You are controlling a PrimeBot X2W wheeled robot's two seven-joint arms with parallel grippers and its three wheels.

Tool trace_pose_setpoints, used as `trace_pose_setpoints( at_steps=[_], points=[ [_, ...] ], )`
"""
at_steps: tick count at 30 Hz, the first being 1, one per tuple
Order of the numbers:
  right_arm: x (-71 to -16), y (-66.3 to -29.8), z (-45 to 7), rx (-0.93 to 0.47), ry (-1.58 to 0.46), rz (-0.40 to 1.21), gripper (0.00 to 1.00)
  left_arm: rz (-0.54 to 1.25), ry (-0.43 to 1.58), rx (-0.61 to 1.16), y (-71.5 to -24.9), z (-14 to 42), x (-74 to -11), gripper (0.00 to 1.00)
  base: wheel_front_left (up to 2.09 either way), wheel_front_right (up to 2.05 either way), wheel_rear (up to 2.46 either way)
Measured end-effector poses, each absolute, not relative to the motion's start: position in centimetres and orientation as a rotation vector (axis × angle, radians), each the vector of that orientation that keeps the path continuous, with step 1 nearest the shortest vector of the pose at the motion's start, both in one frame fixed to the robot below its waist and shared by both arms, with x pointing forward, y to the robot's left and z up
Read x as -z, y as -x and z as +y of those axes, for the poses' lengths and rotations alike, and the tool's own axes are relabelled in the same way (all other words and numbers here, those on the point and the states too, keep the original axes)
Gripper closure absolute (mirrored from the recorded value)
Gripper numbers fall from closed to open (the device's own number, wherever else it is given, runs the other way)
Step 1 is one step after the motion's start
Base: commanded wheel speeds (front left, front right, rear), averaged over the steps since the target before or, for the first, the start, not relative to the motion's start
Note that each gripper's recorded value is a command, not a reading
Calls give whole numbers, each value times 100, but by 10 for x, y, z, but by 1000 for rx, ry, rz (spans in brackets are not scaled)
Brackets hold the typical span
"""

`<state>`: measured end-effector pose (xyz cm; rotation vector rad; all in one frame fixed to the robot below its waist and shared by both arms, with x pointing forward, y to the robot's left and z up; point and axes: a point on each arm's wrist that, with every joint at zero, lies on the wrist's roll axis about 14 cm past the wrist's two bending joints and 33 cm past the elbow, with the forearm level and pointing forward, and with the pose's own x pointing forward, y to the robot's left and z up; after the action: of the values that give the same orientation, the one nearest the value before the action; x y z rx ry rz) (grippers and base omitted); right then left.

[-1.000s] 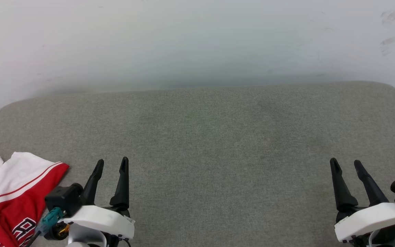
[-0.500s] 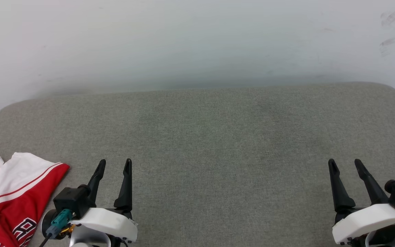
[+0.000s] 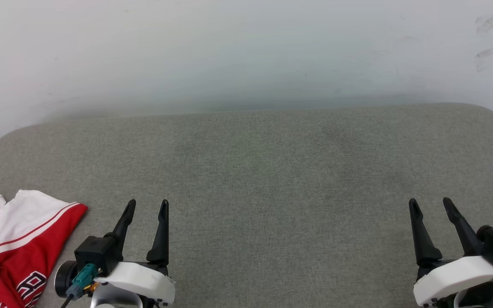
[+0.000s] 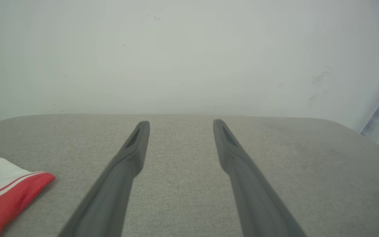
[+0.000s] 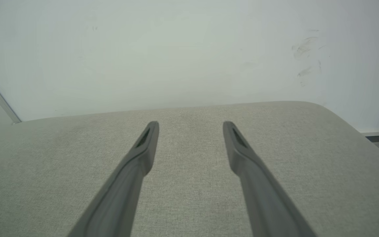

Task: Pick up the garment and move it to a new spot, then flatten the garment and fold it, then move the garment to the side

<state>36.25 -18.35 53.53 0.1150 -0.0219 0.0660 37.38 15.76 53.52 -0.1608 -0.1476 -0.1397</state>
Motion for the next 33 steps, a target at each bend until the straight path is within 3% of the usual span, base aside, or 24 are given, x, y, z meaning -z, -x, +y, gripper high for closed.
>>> trace_pose_setpoints(
  at_steps=[21, 33],
  points=[
    [-543, -369, -173, -95, -61, -52, 0, -172, 118, 91, -366, 173, -536, 0, 0, 0, 0],
    [-545, -385, -116, -262, -62, -51, 0, -187, 130, -66, -342, 224, -537, 0, 0, 0, 0]
  ],
)
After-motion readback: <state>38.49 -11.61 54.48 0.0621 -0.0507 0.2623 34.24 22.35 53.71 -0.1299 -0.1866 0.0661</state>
